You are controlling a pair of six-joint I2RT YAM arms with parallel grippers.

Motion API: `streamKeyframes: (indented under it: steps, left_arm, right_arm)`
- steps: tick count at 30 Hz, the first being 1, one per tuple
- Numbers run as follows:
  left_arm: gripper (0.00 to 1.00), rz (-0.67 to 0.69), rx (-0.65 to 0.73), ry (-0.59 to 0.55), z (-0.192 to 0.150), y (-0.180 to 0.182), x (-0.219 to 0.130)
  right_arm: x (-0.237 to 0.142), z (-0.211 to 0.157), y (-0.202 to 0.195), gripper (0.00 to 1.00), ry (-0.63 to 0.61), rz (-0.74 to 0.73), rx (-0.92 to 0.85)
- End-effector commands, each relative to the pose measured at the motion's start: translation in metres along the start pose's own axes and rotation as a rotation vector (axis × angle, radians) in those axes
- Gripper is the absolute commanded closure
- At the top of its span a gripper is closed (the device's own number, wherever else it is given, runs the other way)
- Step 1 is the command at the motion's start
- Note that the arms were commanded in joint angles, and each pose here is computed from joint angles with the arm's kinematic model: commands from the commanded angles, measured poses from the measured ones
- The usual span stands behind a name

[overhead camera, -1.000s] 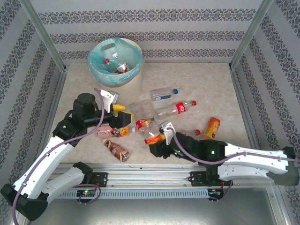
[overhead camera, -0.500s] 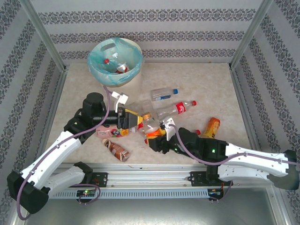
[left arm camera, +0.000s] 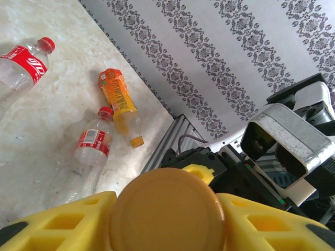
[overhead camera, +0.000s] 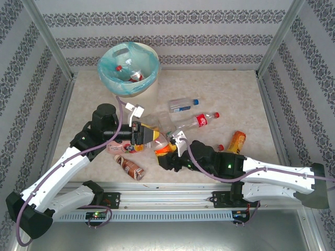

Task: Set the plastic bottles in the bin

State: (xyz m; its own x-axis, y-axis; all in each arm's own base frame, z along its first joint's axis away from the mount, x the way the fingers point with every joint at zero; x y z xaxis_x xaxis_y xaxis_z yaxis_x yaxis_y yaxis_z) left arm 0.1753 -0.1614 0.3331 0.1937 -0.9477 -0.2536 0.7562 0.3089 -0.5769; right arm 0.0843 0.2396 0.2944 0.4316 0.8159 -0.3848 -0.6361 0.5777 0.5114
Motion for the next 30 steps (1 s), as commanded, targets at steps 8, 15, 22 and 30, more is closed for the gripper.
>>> streamKeyframes:
  steps: [8, 15, 22, 30]
  left_arm:
    - [0.83, 0.135, 0.11, -0.094, 0.017, -0.015, -0.017]
    - [1.0, 0.459, 0.309, -0.257, 0.073, -0.041, -0.053]
    - [1.0, 0.881, 0.562, -0.406, 0.155, -0.064, -0.087]
    - [1.0, 1.266, 0.648, -0.288, 0.214, 0.003, -0.091]
  right_arm:
    - [-0.001, 0.008, -0.002, 0.37, -0.065, -0.064, 0.039]
    - [-0.014, 0.006, -0.023, 0.16, -0.168, -0.215, 0.097]
    - [-0.02, 0.005, -0.031, 0.16, -0.185, -0.281, 0.129]
    - [-0.018, 0.005, -0.027, 0.17, -0.14, -0.266, 0.12]
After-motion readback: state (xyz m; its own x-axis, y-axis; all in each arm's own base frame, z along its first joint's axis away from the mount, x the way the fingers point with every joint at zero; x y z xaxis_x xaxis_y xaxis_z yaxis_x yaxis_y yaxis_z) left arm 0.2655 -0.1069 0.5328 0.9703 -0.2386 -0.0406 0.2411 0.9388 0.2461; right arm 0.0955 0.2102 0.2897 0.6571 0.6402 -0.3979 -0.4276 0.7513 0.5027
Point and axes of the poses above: each hand's point on the last joint's axis, 136 mm out from that joint toward the fingers, its own x axis out along the fingers, its own y axis along the line the jaws close on, z = x × y, the point moved 10 cm from there along -x, back along the fingers, and after that the axes turned 10 degrees about x, right-handed, at the moved point
